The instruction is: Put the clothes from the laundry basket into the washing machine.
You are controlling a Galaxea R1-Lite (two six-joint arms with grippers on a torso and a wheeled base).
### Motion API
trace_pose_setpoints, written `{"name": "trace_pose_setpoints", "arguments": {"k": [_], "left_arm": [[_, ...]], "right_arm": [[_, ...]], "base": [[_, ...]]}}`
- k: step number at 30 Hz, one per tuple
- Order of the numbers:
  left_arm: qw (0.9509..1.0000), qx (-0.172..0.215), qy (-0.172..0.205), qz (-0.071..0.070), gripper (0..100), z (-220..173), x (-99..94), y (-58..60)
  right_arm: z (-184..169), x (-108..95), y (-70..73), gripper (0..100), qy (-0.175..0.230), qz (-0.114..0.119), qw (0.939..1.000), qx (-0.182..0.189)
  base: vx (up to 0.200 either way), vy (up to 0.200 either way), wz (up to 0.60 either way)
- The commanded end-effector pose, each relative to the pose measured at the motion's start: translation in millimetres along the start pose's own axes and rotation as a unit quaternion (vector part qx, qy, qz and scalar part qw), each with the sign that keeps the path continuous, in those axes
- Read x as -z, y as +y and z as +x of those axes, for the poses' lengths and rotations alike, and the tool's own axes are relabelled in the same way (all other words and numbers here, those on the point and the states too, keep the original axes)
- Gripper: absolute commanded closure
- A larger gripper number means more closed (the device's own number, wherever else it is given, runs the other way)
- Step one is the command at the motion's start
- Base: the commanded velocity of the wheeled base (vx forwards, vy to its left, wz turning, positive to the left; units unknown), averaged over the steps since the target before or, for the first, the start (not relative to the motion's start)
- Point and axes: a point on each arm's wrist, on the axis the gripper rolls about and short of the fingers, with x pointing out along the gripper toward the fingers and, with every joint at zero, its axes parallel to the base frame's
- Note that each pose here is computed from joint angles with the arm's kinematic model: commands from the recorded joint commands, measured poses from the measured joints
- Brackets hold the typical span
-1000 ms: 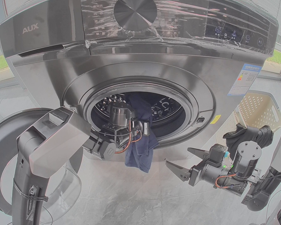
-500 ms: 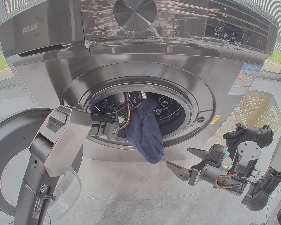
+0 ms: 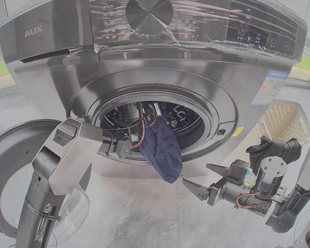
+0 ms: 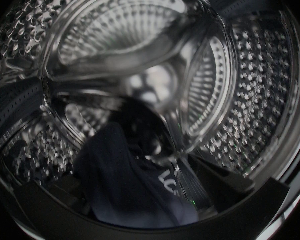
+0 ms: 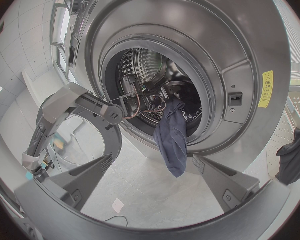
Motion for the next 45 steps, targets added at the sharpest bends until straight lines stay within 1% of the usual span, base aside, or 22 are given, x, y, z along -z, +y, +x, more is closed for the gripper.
{"name": "trace_pose_setpoints", "arguments": {"k": [1,3,4,6,8,12,13,16,20,23,27,28,29,31,32,35,36,37,39,42,43,45], "left_arm": [[0.9931,0.032,0.112,0.011,0,-46,-19.9,-26.9],[0.9919,0.034,0.121,0.014,0,-49,-18.8,-27.8],[0.9844,0.041,0.165,0.043,0,-62,-5.9,-29.5],[0.9784,0.048,0.193,0.057,0,-69,11.1,-29.4],[0.9772,0.05,0.198,0.059,0,-71,14.2,-30.6],[0.9712,0.046,0.225,0.063,0,-71,36.4,-24.1],[0.9698,0.045,0.231,0.065,100,-70,41.7,-21.2],[0.9671,0.042,0.24,0.074,100,-70,48.6,-15.4],[0.9668,0.046,0.24,0.074,100,-68,50.5,-14.7],[0.9752,0.052,0.206,0.064,100,-56,45.2,-17.5],[0.9884,0.03,0.14,0.051,100,-34,26.1,-9.6],[0.9884,0.03,0.14,0.051,100,-34,26.1,-9.6],[0.995,0.007,0.094,0.033,100,-22,12.5,-5.4],[0.9969,0.0,0.074,0.025,100,-17,5.2,-3.0],[0.9985,-0.003,0.051,0.019,100,-13,-3.7,-1.1],[0.9998,-0.003,0.013,0.014,100,-6,-12.7,2.3],[0.9998,-0.003,0.013,0.014,100,-6,-12.7,2.3],[0.9998,0.0,-0.019,0.009,100,-1,-18.7,1.8],[0.999,0.005,-0.044,0.005,100,3,-21.9,0.4],[0.9987,0.005,-0.051,0.004,100,4,-22.7,0.0],[0.9966,0.005,-0.082,0.0,100,9,-28.1,-1.9],[0.9964,0.005,-0.084,0.0,100,11,-25.0,-1.1]], "right_arm": [[1,1,-0.2,0,0.003,0.003,1.0,0.001],[1,1,-0.1,0,0.002,0.002,1.0,0.001],[1,1,-0.2,0,0.003,0.003,1.0,0.001],[1,1,-0.1,0,0.002,0.002,1.0,0.001],[1,1,-0.1,0,0.002,0.002,1.0,0.001],[1,1,0.8,0,0.001,0.002,1.0,-0.001],[1,1,1.6,0,0.001,0.002,1.0,-0.003],[1,1,1.6,0,0.001,0.002,1.0,-0.003],[1,1,1.6,0,0.001,0.002,1.0,-0.003],[1,0,2.1,0,0.0,0.002,1.0,-0.004],[1,0,2.1,0,0.0,0.002,1.0,-0.004],[1,0,2.1,0,0.0,0.002,1.0,-0.004],[1,0,2.1,0,0.0,0.002,1.0,-0.004],[1,1,2.1,0,0.0,0.002,1.0,-0.004],[1,1,2.0,0,0.0,0.002,1.0,-0.004],[1,1,2.4,0,0.0,0.003,1.0,-0.004],[1,1,2.4,0,0.0,0.003,1.0,-0.004],[1,1,2.4,0,0.0,0.003,1.0,-0.004],[1,1,2.4,0,0.0,0.003,1.0,-0.004],[1,1,2.4,0,0.0,0.003,1.0,-0.004],[1,1,2.3,0,0.002,0.003,1.0,-0.004],[1,1,2.4,0,0.001,0.003,1.0,-0.004]], "base": [[0.0,0.0,0.0],[0.0,0.0,0.0],[0.0,0.0,0.0],[0.0,0.0,0.0],[0.0,0.0,0.0],[0.0,0.0,0.0],[0.0,0.0,0.0],[0.0,0.0,0.0],[0.0,0.0,0.0],[0.0,0.0,0.0],[0.0,0.0,0.0],[0.0,0.0,0.0],[0.0,0.0,0.0],[0.0,0.0,0.0],[0.0,0.0,0.0],[0.0,0.0,0.0],[0.0,0.0,0.0],[0.0,0.0,0.0],[0.0,0.0,0.0],[0.0,0.0,0.0],[0.0,0.0,0.0],[0.0,0.0,0.0]]}}
